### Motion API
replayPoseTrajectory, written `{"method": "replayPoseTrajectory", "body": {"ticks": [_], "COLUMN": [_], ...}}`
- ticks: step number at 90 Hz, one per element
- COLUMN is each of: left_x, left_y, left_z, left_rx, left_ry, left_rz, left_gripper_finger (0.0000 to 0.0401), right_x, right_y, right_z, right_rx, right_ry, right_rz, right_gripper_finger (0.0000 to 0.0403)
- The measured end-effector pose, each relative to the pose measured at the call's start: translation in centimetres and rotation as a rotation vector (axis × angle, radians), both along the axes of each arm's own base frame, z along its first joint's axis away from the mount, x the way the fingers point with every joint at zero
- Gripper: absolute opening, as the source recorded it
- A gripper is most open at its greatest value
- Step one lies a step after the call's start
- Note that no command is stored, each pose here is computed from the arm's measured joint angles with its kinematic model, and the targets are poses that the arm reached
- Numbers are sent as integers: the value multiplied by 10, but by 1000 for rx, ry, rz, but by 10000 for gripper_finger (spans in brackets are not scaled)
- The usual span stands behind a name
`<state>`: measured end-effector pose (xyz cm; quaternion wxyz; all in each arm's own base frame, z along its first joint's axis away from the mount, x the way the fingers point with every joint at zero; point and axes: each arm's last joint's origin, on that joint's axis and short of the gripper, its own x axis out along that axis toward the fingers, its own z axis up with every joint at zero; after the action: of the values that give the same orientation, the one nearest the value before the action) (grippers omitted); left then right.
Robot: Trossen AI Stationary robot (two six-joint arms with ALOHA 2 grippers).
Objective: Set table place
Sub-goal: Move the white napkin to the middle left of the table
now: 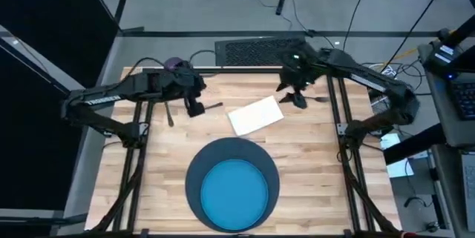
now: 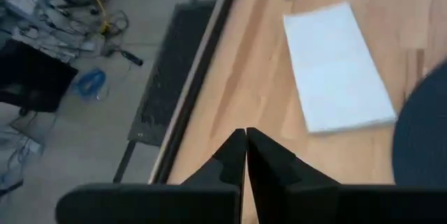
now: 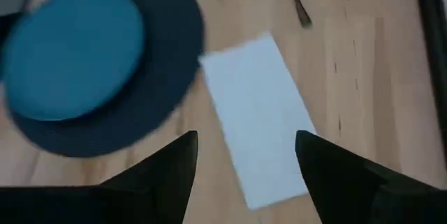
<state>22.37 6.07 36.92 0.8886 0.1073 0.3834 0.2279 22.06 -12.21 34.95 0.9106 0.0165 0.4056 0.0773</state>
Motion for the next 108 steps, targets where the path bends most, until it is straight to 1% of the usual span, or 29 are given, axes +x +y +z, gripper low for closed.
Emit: {"method": "replayPoseTrajectory", "body": {"ticks": [10, 20, 25, 29, 39, 44, 49, 57, 63, 71, 77, 83, 93, 96, 101, 108], "left_x": [-17, -38, -49, -54, -55, -51, -44, -32, -22, -4, 9, 19, 32, 35, 40, 45], "left_y": [-1, -4, -6, -7, -8, -8, -7, -4, -2, -2, -1, 0, 2, 4, 7, 11], "left_z": [12, 11, 6, -1, -28, -49, -70, -96, -106, -113, -117, -122, -132, -134, -134, -133], "left_rx": [8, 42, 47, 38, 9, -23, -36, -21, 8, -13, -42, -58, -63, -50, 3, 65], "left_ry": [-85, -147, -154, -157, -113, -57, -6, 46, 50, 7, -32, -61, -68, -68, -91, -136], "left_rz": [31, 74, 114, 125, 103, 78, 73, 49, -21, -175, -266, -310, -319, -305, -255, -153], "left_gripper_finger": [0, 0, 0, 0, 0, 0, 0, 0, 0, 7, 21, 42, 86, 99, 119, 138], "right_x": [-28, -54, -66, -72, -78, -76, -73, -67, -61, -52, -46, -40, -26, -22, -14, -8], "right_y": [22, 33, 37, 39, 39, 38, 36, 33, 32, 29, 29, 28, 26, 24, 23, 22], "right_z": [22, 28, 28, 28, 22, 15, 3, -18, -34, -53, -64, -71, -75, -74, -72, -69], "right_rx": [-21, -69, -89, -90, -76, -50, -22, 12, 39, 59, 68, 58, 16, -2, -28, -54], "right_ry": [-85, -70, -36, -38, -47, -30, 21, 86, 108, 113, 126, 116, 52, 19, -37, -97], "right_rz": [-30, -150, -211, -251, -315, -333, -337, -331, -338, -348, -338, -322, -282, -274, -261, -249], "right_gripper_finger": [228, 228, 228, 228, 228, 228, 228, 228, 228, 228, 228, 228, 228, 228, 228, 228]}}
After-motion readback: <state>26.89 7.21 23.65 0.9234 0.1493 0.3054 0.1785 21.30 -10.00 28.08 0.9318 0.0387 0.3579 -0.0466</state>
